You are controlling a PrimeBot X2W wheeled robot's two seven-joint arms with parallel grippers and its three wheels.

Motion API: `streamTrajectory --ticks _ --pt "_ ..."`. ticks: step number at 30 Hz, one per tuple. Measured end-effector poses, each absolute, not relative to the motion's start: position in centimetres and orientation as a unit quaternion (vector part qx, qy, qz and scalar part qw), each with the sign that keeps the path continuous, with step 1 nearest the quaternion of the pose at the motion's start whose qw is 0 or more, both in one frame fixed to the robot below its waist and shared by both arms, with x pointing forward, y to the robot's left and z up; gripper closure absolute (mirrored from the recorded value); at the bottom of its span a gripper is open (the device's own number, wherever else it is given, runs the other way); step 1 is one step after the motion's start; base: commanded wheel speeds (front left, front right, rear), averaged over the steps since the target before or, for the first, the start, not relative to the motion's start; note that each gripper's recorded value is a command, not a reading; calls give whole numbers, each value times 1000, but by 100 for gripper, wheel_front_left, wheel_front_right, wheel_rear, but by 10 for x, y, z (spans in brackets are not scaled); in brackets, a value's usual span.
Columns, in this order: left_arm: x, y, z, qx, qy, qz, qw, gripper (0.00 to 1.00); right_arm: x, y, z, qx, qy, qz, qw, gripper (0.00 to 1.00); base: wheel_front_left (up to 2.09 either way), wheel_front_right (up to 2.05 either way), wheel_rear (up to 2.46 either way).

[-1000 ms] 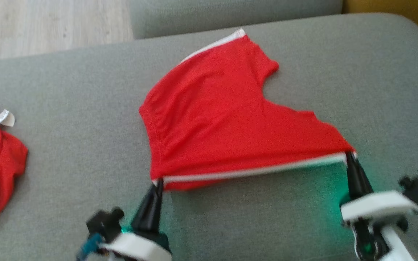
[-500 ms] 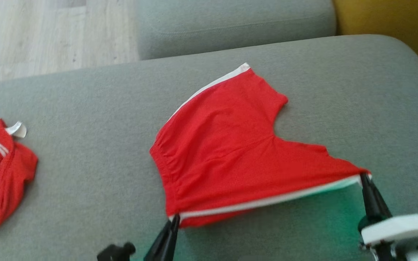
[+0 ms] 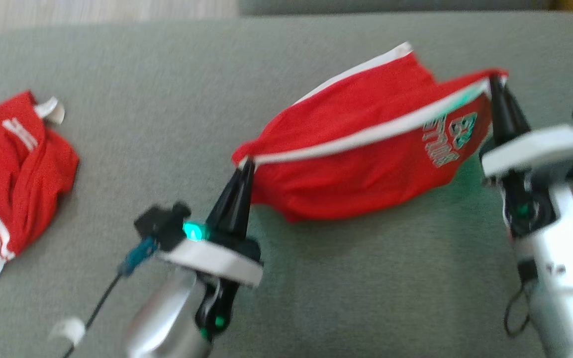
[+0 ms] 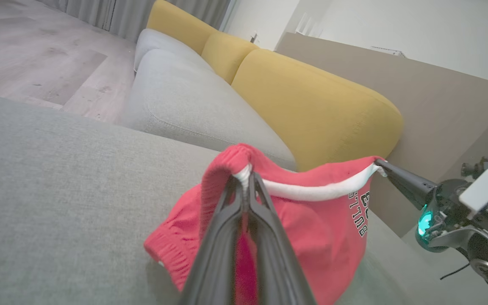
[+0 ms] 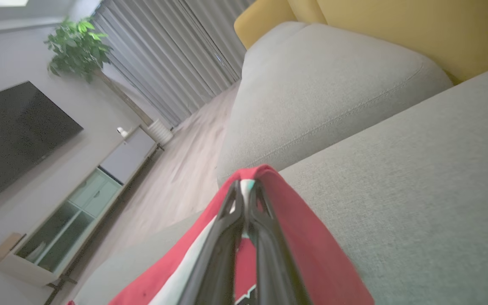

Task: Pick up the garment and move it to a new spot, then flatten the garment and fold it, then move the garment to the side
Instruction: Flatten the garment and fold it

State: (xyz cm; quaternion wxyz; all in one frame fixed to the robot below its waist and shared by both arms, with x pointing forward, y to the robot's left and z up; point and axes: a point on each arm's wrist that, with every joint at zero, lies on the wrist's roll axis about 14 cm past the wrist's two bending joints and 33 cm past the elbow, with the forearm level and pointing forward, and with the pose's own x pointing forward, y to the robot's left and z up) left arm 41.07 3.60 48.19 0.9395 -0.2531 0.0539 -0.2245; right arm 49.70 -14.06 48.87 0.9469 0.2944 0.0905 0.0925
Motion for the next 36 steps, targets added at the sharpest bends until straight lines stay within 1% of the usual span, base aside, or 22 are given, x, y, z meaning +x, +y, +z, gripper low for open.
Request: streamTrajectory --ticks 8,14,15,16,17,18,19,23,27,29,33,36 --pt "465 53 472 -241 59 -197 949 100 570 -112 460 236 132 105 957 100 0 0 0" --pt "480 67 445 -237 89 -174 952 100 602 -95 434 211 151 108 960 100 0 0 0" --pt "481 68 441 -239 94 -172 951 100 605 -93 430 205 153 109 961 95 0 0 0" --pt "481 68 438 -242 98 -170 950 100 608 -92 426 198 152 109 962 20 0 0 0" --pt "481 69 436 -245 101 -168 950 62 609 -90 424 195 149 108 963 0 0 0 0" --pt "480 70 434 -246 103 -166 949 22 610 -90 421 193 148 107 964 0 0 0 0" --pt "480 71 433 -246 104 -165 950 0 610 -89 420 188 146 107 965 0 0 0 0" --pt "477 75 433 -247 103 -155 951 0 606 -91 423 166 130 109 971 0 0 0 0" --pt "460 82 420 -240 119 -140 953 0 598 -98 426 103 122 125 979 0 0 0 0" --pt "450 88 413 -240 126 -126 954 0 590 -107 420 68 130 129 981 0 0 0 0" --pt "438 97 410 -231 127 -111 958 0 567 -131 392 20 172 119 978 0 0 0 0" --pt "433 103 413 -223 121 -106 962 0 549 -137 368 -4 222 118 968 0 0 0 0"
